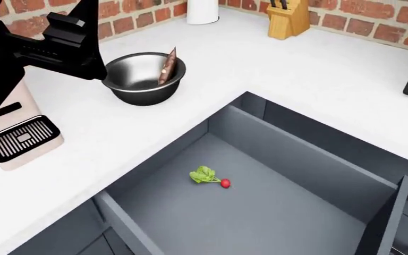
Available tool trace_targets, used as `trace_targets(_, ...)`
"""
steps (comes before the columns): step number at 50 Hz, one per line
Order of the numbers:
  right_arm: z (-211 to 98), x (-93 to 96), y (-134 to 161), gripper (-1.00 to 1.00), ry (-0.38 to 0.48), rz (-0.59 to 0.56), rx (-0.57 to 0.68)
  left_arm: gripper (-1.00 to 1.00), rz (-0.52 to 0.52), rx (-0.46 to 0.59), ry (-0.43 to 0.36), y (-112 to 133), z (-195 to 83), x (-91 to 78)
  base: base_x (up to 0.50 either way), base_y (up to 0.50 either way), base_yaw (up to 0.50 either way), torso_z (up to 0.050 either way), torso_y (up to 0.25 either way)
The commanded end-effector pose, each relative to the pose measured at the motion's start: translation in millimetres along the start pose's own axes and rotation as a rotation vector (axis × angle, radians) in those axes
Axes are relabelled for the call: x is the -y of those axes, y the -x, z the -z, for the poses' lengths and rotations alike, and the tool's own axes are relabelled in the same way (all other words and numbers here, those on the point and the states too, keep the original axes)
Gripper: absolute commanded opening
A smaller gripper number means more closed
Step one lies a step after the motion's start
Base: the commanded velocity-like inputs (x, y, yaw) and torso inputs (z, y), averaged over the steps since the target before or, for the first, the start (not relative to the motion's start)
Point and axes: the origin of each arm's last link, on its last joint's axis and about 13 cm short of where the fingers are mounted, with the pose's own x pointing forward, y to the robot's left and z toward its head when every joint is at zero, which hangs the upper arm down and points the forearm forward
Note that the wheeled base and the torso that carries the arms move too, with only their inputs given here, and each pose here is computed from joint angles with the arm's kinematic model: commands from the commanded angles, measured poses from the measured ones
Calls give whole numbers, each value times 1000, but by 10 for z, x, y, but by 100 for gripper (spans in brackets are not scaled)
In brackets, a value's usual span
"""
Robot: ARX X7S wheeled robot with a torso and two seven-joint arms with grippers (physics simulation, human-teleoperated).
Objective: Place the bar in the bowl and close the drawer.
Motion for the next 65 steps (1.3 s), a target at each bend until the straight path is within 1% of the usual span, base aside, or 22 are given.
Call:
trace_targets(1,166,188,29,100,13,112,-38,100,27,57,-2,-36,-55,38,0,0,0,0,0)
trace_targets(15,416,341,19,100,12,183,-104,100,26,52,0,-32,-40,39,0,0,0,0,0)
trace_targets(18,478,330,16,100,21,174,-136,100,25,48,-1,-34,-24,40,0,0,0,0,0)
trace_targets(24,609,259,63,100,78,121,-220,100,21,43,0,-46,-1,31,0,0,0,0,0)
trace_targets(36,658,190,153,100,122,84,-281,100,21,38,12,-67,54,22,0,0,0,0,0)
trace_targets(45,764,227,164,100,112,113,-317,100,17,34,16,-65,66,20,0,0,0,0,0)
trace_targets(50,871,259,177,100,103,142,-337,100,20,35,15,-72,53,28,0,0,0,0,0)
trace_targets(65,1067,337,198,100,101,181,-394,100,22,29,14,-77,64,37,0,0,0,0,0)
